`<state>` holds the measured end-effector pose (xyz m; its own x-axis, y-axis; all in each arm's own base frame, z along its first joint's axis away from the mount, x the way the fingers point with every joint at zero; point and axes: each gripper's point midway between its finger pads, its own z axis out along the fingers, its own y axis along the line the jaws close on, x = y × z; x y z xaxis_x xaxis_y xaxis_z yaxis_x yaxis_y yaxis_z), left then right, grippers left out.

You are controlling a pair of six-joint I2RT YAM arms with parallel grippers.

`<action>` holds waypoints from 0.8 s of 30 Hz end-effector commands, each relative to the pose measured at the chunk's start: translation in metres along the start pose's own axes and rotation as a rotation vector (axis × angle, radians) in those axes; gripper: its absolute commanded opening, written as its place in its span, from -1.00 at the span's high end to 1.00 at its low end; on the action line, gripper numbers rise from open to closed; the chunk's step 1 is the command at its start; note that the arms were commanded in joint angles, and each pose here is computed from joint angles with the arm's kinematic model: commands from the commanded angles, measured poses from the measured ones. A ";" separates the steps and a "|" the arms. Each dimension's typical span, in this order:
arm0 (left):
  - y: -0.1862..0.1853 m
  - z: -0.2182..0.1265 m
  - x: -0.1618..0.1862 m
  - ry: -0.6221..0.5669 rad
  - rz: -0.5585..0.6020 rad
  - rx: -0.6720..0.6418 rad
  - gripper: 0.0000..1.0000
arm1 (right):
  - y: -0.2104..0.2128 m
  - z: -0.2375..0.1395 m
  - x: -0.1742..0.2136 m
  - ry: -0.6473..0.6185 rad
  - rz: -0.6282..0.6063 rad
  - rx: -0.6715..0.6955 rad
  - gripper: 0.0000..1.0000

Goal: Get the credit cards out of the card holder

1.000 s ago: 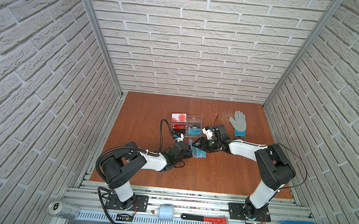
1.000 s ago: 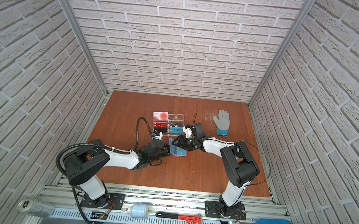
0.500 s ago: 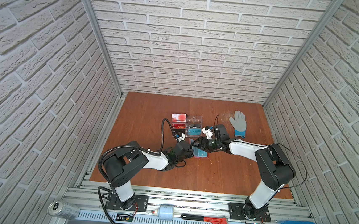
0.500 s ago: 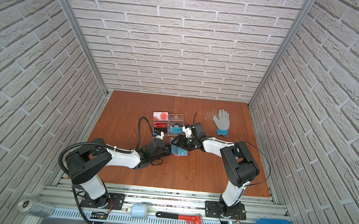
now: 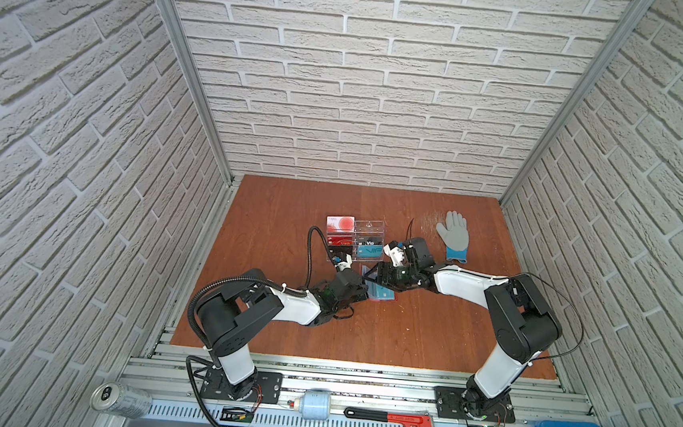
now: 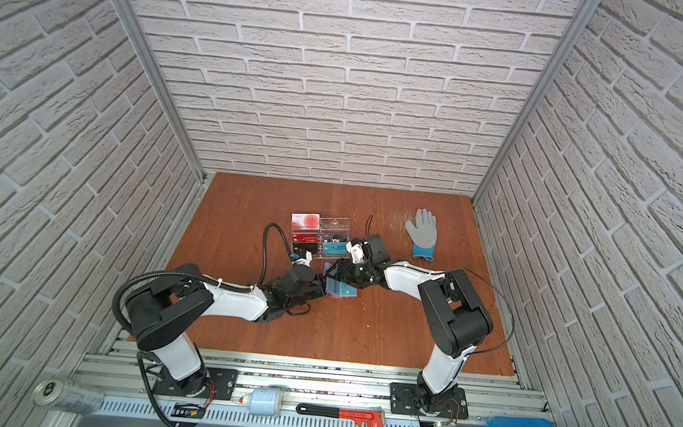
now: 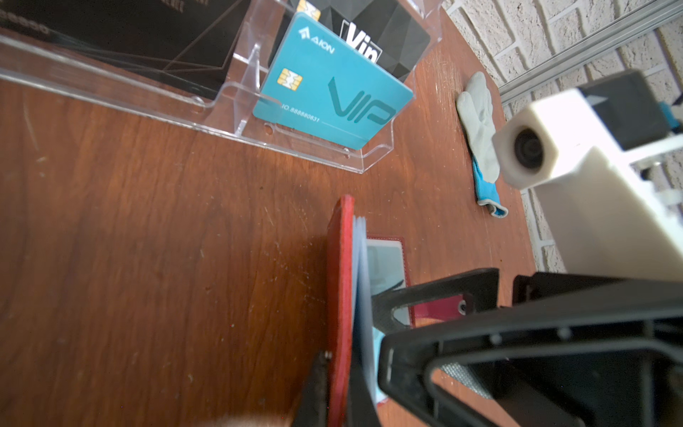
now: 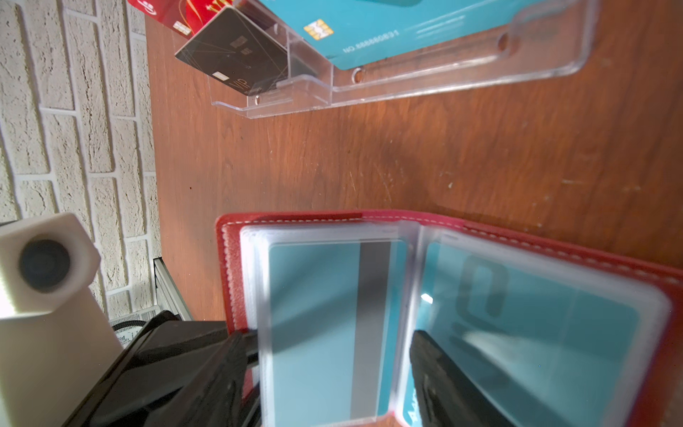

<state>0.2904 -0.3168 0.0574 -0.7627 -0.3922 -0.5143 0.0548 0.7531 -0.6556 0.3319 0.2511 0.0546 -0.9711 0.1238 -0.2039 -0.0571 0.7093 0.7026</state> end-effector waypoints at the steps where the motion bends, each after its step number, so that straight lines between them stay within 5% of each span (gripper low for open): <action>1: -0.018 0.003 -0.007 -0.029 -0.011 0.056 1.00 | 0.010 -0.002 -0.008 -0.021 -0.039 -0.007 -0.43; 24: -0.019 0.004 -0.005 -0.024 -0.014 0.059 1.00 | 0.007 -0.004 -0.011 -0.038 -0.051 0.043 -0.38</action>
<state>0.2890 -0.3195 0.0556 -0.7666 -0.3905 -0.5098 0.0555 0.7506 -0.6584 0.3348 0.2441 0.0496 -0.9692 0.1230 -0.2132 -0.0455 0.7620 0.6460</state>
